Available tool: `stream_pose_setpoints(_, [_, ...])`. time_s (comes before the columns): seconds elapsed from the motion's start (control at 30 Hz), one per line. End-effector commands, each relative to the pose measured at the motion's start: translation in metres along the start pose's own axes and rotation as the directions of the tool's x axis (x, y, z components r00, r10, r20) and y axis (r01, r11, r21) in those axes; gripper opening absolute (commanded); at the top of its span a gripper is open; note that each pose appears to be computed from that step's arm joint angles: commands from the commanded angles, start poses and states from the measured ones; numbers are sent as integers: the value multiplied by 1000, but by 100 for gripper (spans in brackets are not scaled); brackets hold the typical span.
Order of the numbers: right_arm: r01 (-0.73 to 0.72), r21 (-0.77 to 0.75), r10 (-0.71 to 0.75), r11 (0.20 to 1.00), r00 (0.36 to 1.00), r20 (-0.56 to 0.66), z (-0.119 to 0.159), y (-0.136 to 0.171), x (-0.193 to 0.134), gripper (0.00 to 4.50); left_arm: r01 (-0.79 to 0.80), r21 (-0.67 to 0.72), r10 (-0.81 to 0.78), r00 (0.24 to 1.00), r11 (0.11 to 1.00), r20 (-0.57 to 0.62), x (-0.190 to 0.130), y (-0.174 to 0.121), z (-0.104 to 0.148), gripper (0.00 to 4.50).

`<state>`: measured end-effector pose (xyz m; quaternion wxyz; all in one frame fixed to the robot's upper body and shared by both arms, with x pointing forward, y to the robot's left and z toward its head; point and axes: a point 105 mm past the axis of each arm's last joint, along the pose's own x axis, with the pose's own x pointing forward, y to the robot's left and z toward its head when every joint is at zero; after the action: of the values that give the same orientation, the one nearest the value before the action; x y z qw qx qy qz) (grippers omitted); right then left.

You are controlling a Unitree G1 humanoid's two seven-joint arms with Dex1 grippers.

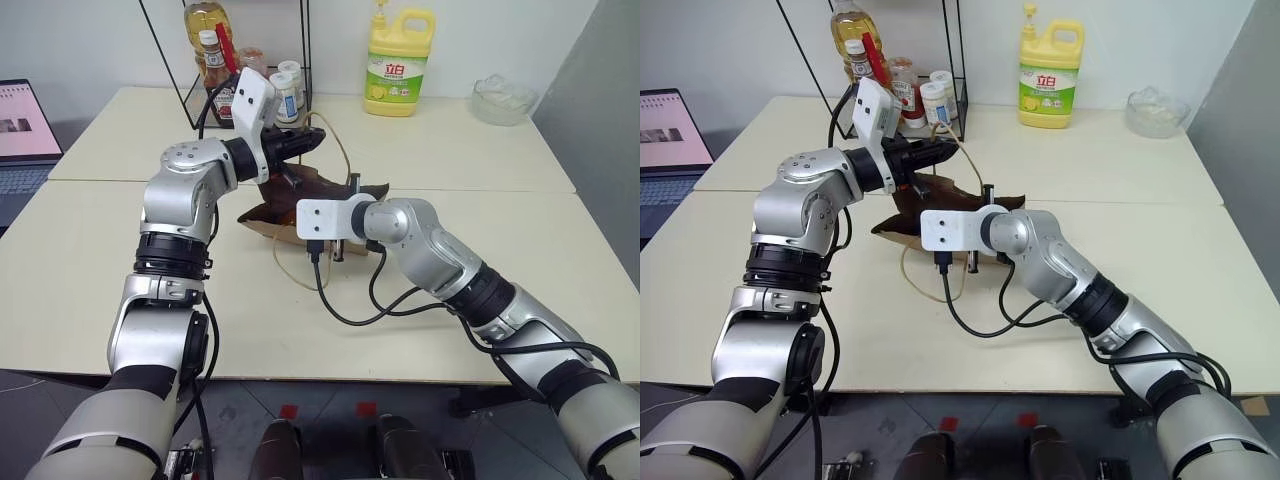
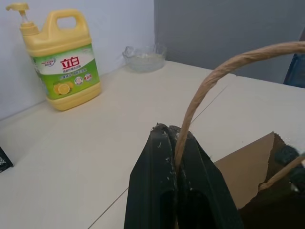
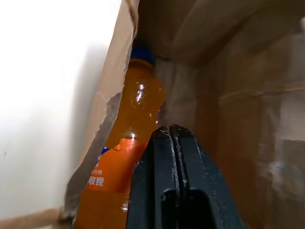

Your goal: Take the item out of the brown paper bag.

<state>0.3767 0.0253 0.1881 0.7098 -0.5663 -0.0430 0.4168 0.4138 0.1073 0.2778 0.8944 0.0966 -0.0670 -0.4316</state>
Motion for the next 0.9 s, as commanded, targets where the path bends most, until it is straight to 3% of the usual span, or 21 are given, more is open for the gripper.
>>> stream_pose_setpoints(0.03, [32,-32,-33,999,999,-11,-1,-13,0,3,5,30,-7,998,1000,63,-4,-2,18,0])
stream_pose_setpoints(0.13, [-22,-23,22,999,1000,7,-1,-6,0,61,3,29,-5,998,1000,62,-4,-2,18,0])
stream_pose_setpoints(0.5, [-44,-59,45,997,999,15,3,1,-6,439,3,25,-4,998,1000,64,-4,-3,18,0])
stream_pose_setpoints(0.73, [-49,-74,49,996,999,0,-1,3,-10,446,-4,23,2,998,1000,67,-5,-3,17,0])
stream_pose_setpoints(0.9, [-154,-116,150,981,988,-39,-8,14,-8,446,-2,22,0,997,1000,73,-3,-4,17,0])
